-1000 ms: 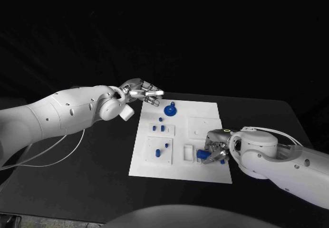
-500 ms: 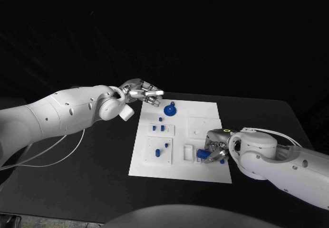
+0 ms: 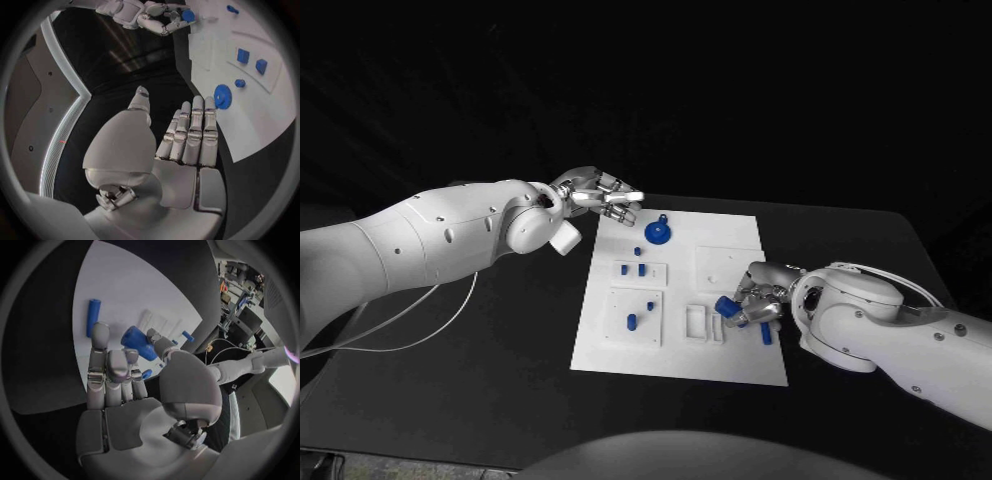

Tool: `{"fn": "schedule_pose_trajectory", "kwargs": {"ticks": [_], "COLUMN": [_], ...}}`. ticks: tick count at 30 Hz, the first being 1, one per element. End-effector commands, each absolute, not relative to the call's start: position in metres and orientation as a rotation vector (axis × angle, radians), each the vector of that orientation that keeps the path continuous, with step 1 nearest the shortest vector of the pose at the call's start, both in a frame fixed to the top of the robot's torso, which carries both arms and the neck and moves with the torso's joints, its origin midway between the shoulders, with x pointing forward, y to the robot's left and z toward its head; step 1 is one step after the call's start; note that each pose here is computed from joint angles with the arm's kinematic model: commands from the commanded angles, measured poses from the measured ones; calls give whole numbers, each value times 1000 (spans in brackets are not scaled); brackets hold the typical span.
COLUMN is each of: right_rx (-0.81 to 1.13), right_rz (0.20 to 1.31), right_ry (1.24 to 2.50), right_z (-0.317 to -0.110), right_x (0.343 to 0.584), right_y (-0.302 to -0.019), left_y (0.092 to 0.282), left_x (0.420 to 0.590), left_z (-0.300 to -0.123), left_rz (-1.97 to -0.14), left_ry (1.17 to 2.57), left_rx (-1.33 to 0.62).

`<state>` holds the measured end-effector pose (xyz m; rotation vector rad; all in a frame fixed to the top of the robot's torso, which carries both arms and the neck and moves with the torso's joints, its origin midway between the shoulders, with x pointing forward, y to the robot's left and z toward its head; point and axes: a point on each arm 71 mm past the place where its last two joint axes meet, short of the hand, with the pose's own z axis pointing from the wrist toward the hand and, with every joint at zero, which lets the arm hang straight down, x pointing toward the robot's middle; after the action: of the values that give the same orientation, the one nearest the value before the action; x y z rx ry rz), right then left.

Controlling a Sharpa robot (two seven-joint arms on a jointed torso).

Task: Assemble the parts on the task board

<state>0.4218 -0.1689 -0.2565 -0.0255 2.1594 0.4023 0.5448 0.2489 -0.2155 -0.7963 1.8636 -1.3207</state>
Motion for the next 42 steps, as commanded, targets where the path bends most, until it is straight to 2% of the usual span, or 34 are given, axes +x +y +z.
{"fn": "schedule_pose_trajectory", "kwargs": {"ticks": [1, 11, 18, 30, 42], "right_rx": [146, 162, 135, 63, 21], "right_rz": [464, 514, 495, 411, 408], "right_ry": [2211, 2308, 2368, 2365, 2393], "right_z": [-257, -261, -265, -271, -273], "right_x": [423, 422, 419, 423, 422], "right_y": [-170, -149, -141, -137, -132], "left_y": [246, 243, 242, 242, 242], "left_x": [544, 543, 543, 542, 542], "left_z": [-216, -216, -217, -217, -218], "left_rz": [-1345, -1350, -1351, -1353, -1353], "left_ry": [1879, 1899, 1905, 1915, 1926], "left_rx": [-793, -780, -778, -777, -775]}}
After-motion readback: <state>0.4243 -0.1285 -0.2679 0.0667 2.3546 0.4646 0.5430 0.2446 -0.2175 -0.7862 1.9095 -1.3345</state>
